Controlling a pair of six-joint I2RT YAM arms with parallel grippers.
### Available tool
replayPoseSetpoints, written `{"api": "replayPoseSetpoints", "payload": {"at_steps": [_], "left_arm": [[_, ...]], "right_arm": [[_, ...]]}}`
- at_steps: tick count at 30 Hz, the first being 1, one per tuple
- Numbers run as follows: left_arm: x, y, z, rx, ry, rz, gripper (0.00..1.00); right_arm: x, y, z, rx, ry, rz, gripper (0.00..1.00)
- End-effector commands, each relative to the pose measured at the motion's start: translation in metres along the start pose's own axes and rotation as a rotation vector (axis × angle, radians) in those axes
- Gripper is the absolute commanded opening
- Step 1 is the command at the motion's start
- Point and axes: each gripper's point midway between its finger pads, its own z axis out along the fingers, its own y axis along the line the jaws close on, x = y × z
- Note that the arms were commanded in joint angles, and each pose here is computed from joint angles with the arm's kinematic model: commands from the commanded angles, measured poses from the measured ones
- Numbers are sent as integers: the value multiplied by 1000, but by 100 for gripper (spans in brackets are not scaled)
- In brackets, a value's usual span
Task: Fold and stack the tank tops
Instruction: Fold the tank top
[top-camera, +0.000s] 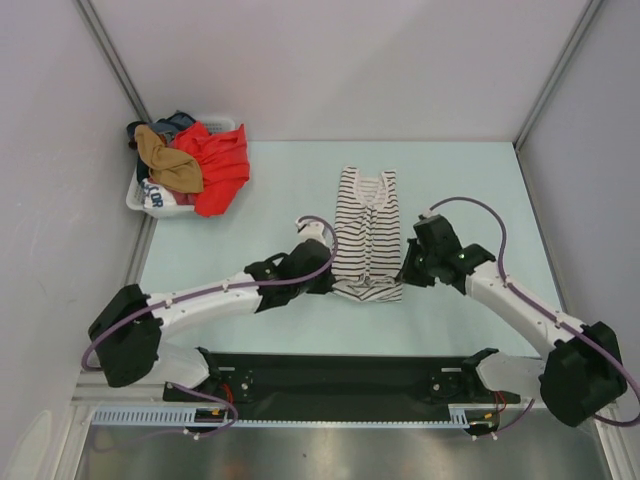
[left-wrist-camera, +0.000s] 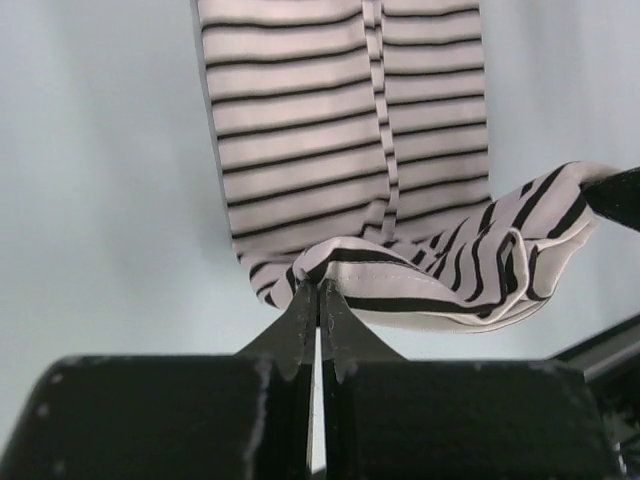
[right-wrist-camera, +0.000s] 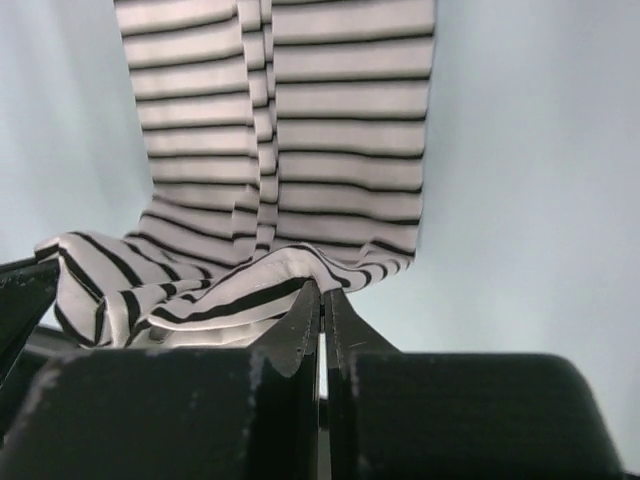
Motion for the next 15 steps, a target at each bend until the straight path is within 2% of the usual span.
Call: {"api": "replayPoseSetpoints", "payload": {"at_steps": [1, 5, 9, 11, 15], "left_arm": [[-35, -9, 10, -1, -45, 43, 0], [-63, 2, 31, -71, -60, 53, 0], [-107, 9, 47, -80, -100, 41, 0], [-109, 14, 63, -85, -66, 41, 0], [-132, 20, 84, -79, -74, 39, 0]], "right_arm": [[-43, 5, 5, -18, -67, -24, 0], [-73, -3, 21, 26, -76, -18, 1], [-108, -1, 37, 41, -93, -10, 1], [-115, -7, 52, 77, -81, -8, 1], [-132, -14, 72, 123, -76, 6, 1]]}}
